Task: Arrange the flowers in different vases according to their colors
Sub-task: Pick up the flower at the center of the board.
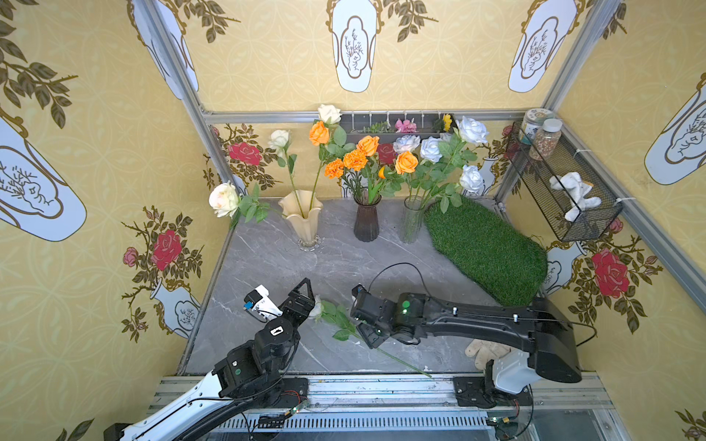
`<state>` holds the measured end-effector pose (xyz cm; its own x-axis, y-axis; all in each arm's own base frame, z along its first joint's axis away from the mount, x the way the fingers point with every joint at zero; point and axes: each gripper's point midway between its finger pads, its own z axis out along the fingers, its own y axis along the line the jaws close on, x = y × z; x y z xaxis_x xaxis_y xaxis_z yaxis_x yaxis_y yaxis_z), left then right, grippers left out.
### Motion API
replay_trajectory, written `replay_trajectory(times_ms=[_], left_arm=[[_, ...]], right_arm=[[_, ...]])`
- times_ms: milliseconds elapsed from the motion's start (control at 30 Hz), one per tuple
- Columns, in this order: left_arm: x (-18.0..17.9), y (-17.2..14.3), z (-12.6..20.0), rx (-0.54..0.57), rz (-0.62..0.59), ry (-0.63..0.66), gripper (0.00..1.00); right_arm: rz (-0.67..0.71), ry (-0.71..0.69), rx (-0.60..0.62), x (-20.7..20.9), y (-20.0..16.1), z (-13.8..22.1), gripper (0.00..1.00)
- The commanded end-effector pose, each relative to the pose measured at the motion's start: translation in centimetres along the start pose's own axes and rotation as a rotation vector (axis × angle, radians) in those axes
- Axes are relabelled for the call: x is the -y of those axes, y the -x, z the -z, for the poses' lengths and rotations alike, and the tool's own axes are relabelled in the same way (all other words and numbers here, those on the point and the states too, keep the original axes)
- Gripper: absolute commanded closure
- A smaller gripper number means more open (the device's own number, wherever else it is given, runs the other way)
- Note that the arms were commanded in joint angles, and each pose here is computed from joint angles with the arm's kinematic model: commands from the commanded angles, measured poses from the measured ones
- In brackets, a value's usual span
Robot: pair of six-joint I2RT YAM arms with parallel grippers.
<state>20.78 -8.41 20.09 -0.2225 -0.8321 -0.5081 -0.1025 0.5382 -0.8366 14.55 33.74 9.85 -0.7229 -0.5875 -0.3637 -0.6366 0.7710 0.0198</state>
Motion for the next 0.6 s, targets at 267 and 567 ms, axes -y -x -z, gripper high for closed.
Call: replay_trajectory(times_ms=[267, 567], left_arm=[[-1.0, 0.0, 0.1, 0.000, -0.005, 0.036, 0.00], [-1.2, 0.2, 0.2, 0.008, 0.005, 0.034, 0.00]], right_arm=[[-0.066, 0.052, -0.077, -3.3, -0.3, -6.0, 0.47], [-0.078, 0.020, -0.137, -3.0, -1.3, -8.3, 0.60]])
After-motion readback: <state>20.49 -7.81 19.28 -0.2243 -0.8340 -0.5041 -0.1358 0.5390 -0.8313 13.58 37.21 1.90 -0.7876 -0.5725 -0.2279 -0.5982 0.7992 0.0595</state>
